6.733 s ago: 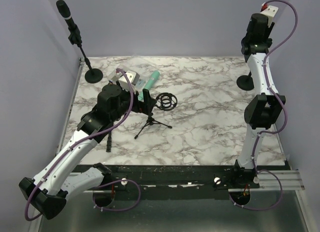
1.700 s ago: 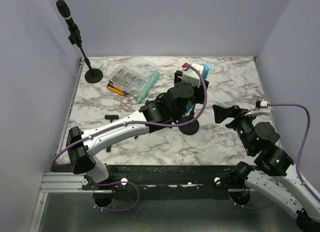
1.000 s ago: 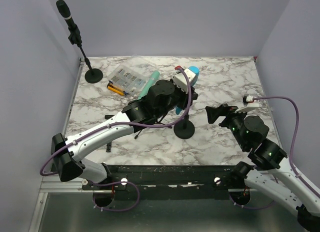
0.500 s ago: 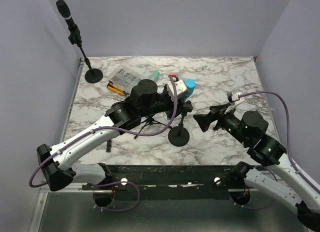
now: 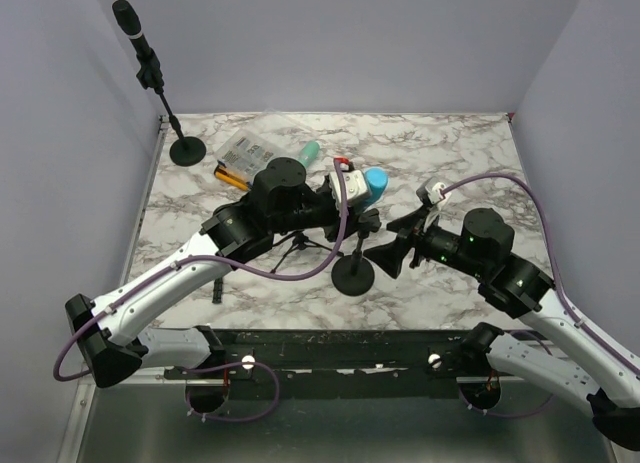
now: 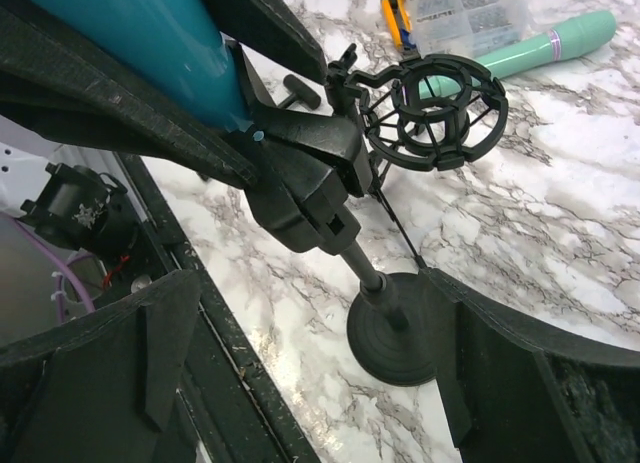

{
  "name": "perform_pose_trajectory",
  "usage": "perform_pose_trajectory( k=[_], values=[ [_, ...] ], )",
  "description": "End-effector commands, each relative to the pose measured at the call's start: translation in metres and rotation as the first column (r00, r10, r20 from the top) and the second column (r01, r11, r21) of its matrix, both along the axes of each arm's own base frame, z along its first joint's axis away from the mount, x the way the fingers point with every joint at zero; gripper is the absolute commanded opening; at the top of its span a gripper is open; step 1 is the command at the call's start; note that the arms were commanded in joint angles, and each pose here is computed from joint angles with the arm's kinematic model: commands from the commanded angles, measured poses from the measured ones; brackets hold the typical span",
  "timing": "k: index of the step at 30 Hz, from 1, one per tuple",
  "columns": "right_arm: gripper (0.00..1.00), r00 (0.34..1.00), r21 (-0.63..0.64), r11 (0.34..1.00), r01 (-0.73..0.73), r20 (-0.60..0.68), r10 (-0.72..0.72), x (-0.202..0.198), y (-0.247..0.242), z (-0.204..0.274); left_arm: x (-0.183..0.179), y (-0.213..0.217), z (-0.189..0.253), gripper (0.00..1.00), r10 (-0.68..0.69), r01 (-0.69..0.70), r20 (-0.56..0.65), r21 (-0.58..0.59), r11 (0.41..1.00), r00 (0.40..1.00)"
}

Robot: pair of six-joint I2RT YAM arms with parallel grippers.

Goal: Remove the microphone from the stand

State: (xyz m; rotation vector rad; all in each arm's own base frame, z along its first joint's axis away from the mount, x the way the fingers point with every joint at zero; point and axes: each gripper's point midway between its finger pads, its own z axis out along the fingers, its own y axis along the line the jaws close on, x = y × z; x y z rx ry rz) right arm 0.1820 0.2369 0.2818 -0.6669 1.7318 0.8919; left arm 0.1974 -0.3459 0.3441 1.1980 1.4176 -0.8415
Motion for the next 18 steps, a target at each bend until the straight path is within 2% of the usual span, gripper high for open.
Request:
perform_pose_trajectory(
  k=[1, 2, 5, 11, 14, 18],
  values=[
    [0.97, 0.999, 0.040, 0.999, -0.007, 0.036, 0.005, -0.001, 0.002, 0.016, 0.000, 0.010, 0.005, 0.18, 0.030, -0.030, 0.002, 0.005, 1.000, 1.000],
    [0.97, 0.999, 0.043, 0.999, 0.005, 0.036, -0.007, 0.000, 0.000, 0.016, 0.002, 0.011, 0.006, 0.31, 0.051, -0.051, -0.004, 0.001, 0.999, 0.999],
    [0.97, 0.999, 0.045, 0.998, 0.039, 0.027, -0.040, 0.004, -0.003, 0.015, 0.008, 0.012, 0.011, 0.58, 0.096, -0.097, -0.022, -0.021, 0.995, 0.995],
    [0.97, 0.999, 0.043, 0.998, 0.047, 0.006, -0.048, 0.005, -0.002, 0.009, 0.007, 0.013, 0.029, 0.91, 0.136, -0.141, -0.059, -0.091, 0.986, 0.989],
    [0.97, 0.999, 0.043, 0.998, 0.049, 0.001, -0.049, 0.005, -0.002, 0.007, 0.013, 0.019, 0.040, 0.98, 0.200, -0.210, -0.084, -0.131, 0.969, 0.976],
    [0.97, 0.998, 0.047, 0.997, 0.057, 0.002, -0.057, 0.005, -0.004, 0.006, 0.025, 0.033, 0.053, 0.98, 0.320, -0.343, -0.145, -0.180, 0.922, 0.936]
  ],
)
